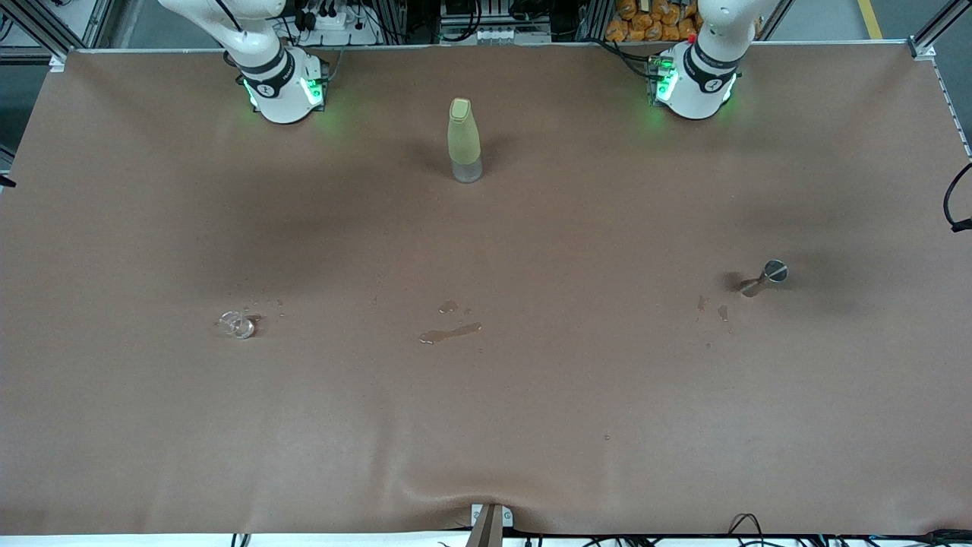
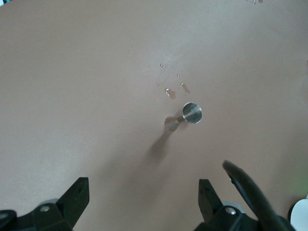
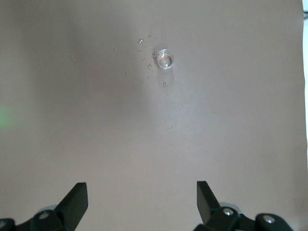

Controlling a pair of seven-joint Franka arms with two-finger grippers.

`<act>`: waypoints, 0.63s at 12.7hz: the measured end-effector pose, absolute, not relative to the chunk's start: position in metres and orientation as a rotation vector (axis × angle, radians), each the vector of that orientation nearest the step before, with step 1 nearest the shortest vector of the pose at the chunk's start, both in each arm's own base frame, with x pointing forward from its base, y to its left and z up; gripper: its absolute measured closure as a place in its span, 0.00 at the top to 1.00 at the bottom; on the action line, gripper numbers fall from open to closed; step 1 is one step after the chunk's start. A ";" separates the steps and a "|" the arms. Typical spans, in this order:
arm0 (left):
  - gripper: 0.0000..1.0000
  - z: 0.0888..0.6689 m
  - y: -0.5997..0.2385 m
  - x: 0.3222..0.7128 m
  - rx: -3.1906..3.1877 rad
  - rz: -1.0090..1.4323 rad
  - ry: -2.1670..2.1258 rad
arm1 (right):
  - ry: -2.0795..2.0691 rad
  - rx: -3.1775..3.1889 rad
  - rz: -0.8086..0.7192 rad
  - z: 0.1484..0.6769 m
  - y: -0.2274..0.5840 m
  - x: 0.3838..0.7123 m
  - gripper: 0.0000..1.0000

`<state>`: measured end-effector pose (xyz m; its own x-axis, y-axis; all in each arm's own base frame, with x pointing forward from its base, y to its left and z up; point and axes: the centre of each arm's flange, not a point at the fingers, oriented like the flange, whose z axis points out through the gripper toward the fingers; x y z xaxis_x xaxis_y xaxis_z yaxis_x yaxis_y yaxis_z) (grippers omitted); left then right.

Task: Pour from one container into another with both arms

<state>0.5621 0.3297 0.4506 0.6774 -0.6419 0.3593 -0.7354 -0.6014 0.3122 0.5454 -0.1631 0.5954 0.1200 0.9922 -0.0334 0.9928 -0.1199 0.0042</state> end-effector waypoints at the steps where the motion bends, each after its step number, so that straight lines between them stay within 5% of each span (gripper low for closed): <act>1: 1.00 0.442 0.336 0.560 2.434 0.303 -1.096 | 2.090 2.315 -0.039 0.591 -0.164 0.547 1.00; 8: 1.00 0.335 0.347 0.558 2.111 0.506 -1.114 | 2.269 2.295 0.136 0.501 -0.180 0.569 1.00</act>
